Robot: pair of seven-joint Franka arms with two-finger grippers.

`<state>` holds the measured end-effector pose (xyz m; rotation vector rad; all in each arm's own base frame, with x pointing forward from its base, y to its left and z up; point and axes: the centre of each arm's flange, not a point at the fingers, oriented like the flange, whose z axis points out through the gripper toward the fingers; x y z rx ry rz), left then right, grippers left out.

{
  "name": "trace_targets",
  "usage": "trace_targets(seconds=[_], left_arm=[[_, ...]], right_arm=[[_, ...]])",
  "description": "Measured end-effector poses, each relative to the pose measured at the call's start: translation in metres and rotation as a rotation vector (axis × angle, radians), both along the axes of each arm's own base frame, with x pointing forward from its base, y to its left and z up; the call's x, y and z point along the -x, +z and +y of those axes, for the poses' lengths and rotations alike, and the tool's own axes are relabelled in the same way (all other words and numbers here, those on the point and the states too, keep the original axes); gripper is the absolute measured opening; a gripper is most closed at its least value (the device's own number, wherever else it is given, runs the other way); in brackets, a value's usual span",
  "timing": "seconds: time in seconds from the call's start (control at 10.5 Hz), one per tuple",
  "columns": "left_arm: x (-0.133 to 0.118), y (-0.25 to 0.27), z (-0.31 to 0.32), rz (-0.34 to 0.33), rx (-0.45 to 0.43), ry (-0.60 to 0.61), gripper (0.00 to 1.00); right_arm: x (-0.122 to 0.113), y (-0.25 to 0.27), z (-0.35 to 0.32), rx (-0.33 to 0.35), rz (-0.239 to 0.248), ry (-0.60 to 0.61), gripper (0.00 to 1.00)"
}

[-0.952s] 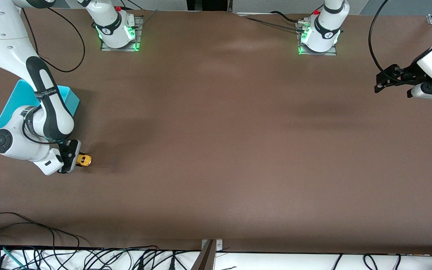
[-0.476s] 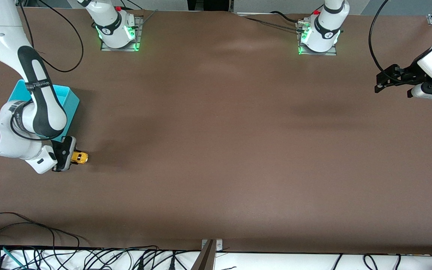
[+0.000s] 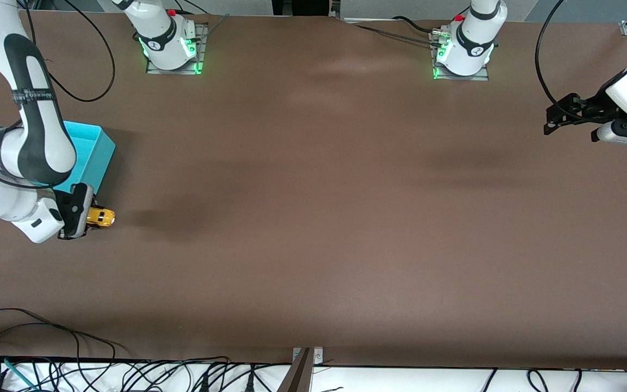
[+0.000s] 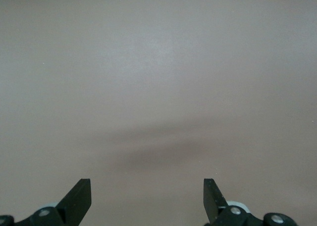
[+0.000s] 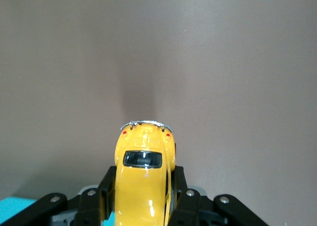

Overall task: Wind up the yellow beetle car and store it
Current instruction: 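Lift the car and move it over the cyan bin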

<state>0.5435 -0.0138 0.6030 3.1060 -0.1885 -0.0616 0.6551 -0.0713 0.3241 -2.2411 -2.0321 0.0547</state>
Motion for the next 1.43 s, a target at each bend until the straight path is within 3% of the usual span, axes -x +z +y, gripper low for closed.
trace_targets(seconds=[0.38, 0.57, 0.95, 1.14, 1.43], left_arm=[[0.0, 0.0, 0.0, 0.0, 0.0, 0.0, 1.0], [0.0, 0.0, 0.001, 0.001, 0.0, 0.001, 1.0], [0.0, 0.0, 0.001, 0.001, 0.0, 0.002, 1.0], [0.0, 0.0, 0.001, 0.001, 0.0, 0.003, 1.0], [0.0, 0.0, 0.001, 0.002, 0.0, 0.003, 1.0]], right_arm=[[0.023, 0.056, -0.036, 0.104, 0.05, 0.025, 0.49], [0.042, 0.058, -0.079, 0.093, 0.106, 0.063, 0.49], [0.097, 0.016, -0.166, 0.019, 0.205, 0.097, 0.49], [0.119, -0.005, -0.182, 0.014, 0.205, 0.082, 0.49], [0.16, -0.025, -0.182, 0.04, 0.141, 0.07, 0.49]])
